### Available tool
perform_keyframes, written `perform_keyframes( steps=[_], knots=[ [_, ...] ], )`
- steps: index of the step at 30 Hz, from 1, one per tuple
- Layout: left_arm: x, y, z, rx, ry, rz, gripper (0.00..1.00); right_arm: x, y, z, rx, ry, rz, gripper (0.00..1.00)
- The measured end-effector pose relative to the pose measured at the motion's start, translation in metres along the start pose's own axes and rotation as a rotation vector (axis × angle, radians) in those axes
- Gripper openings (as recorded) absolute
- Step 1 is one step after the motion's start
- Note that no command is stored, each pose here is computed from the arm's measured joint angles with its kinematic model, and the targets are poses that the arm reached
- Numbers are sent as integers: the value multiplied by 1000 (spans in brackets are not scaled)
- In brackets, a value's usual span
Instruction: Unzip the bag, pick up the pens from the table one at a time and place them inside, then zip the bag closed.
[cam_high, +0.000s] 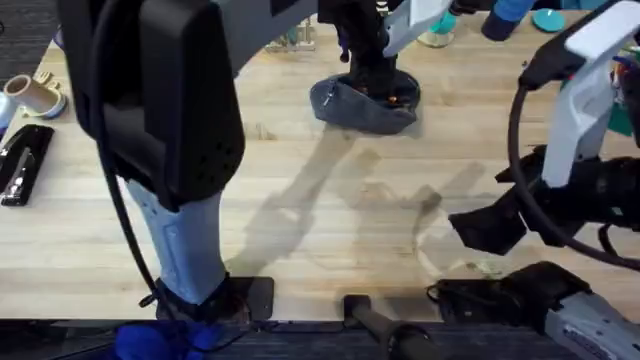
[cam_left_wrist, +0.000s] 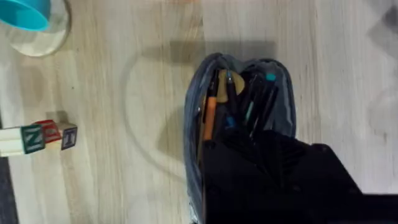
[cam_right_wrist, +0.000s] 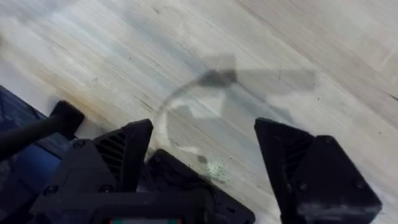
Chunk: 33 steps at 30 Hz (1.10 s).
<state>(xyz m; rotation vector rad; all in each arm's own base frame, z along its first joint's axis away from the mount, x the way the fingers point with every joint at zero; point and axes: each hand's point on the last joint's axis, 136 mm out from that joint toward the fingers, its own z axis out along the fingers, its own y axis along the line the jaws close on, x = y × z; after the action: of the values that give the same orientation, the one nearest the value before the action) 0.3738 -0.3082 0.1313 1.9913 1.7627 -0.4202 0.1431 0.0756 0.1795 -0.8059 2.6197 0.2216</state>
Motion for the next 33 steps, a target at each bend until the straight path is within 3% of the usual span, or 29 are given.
perform_keyframes(
  steps=[11,13,18,19,33],
  knots=[
    [2,-1,6,12,6,-4,68,0,0,0,0,0,0,997],
    [3,-1,6,12,6,-3,209,0,0,0,0,0,0,997],
    [2,-1,6,10,6,-2,949,0,0,0,0,0,0,996],
    [2,-1,6,11,6,0,981,0,0,0,0,0,0,998],
    [0,4,6,-8,-5,6,993,0,0,0,0,0,0,997]
  ],
)
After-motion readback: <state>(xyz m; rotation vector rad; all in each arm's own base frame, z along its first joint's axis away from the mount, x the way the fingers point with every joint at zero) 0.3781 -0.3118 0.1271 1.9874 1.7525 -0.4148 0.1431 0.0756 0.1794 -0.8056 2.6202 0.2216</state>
